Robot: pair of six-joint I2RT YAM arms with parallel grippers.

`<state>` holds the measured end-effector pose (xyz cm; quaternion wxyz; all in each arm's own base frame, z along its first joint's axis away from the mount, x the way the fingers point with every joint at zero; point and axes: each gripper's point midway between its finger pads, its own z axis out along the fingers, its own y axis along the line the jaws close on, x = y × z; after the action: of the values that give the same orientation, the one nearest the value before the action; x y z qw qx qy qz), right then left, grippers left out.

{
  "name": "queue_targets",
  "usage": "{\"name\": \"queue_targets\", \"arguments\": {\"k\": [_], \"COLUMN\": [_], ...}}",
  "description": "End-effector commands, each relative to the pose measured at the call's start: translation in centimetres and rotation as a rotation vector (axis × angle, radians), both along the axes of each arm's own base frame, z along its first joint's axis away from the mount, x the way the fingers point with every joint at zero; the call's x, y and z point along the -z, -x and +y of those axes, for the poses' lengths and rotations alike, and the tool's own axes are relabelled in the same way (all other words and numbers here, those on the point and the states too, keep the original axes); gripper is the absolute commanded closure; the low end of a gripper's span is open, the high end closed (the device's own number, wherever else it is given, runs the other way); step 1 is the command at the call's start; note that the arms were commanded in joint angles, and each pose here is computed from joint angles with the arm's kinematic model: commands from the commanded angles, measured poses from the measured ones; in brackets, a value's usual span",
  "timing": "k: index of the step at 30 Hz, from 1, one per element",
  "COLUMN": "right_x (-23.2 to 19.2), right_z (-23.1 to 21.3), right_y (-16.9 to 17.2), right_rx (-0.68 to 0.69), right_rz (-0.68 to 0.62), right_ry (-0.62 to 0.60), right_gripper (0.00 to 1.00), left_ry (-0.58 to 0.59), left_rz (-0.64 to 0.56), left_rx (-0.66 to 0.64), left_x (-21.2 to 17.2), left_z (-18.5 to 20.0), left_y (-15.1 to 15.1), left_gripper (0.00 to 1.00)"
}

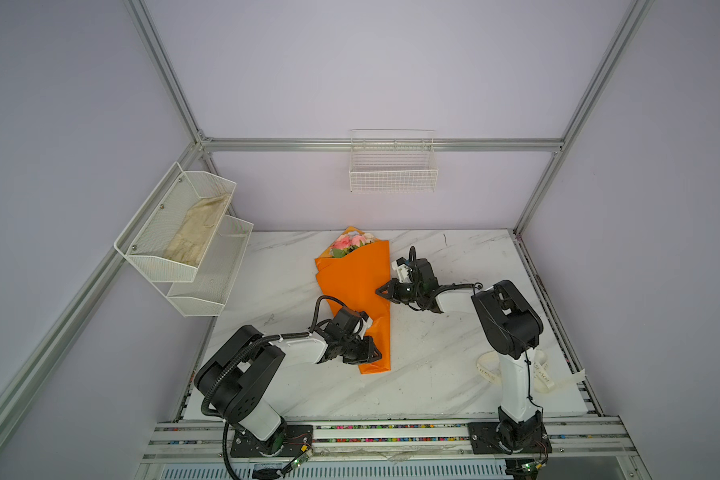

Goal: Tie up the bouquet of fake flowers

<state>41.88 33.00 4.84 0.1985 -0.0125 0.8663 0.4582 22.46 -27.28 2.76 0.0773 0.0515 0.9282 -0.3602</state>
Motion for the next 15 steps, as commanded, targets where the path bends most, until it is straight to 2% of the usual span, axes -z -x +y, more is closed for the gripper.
{"name": "queue_targets", "arguments": {"k": [1,5,7,11,15], "right_x": [1.1,1.2,-0.5,-3.8,-4.0], "right_z": [-1.6,-3.5,-3.7,-3.0,-2.5], "right_y": [-1.4,-2.7,-2.5,0.3,3.8], "right_rx": [0.020,0.044,0.011,-0.078,-0.101], "right_rz": [-0.011,-0.016,-0.036,-0.059,-0.029], "right_ry": [0.022,0.021,-0.011,-0.045,-0.077], "right_gripper": [0.86,0.85,0.84,0.83,0.87], "left_ry": [-0.054,-0.064,-0.065,-0.068,-0.062], "left_rz": [0.026,0.047,0.051,0.043,0.041], "left_rx": [0.017,0.023,0.029,0.026,0.022], "left_x": [1.9,2.7,2.7,2.6,2.5], "left_z": [1.1,1.5,1.5,1.6,1.5], "left_y": [1.0,1.7,1.8,1.7,1.6], "left_gripper": [0.82,0.84,0.84,0.84,0.84]}}
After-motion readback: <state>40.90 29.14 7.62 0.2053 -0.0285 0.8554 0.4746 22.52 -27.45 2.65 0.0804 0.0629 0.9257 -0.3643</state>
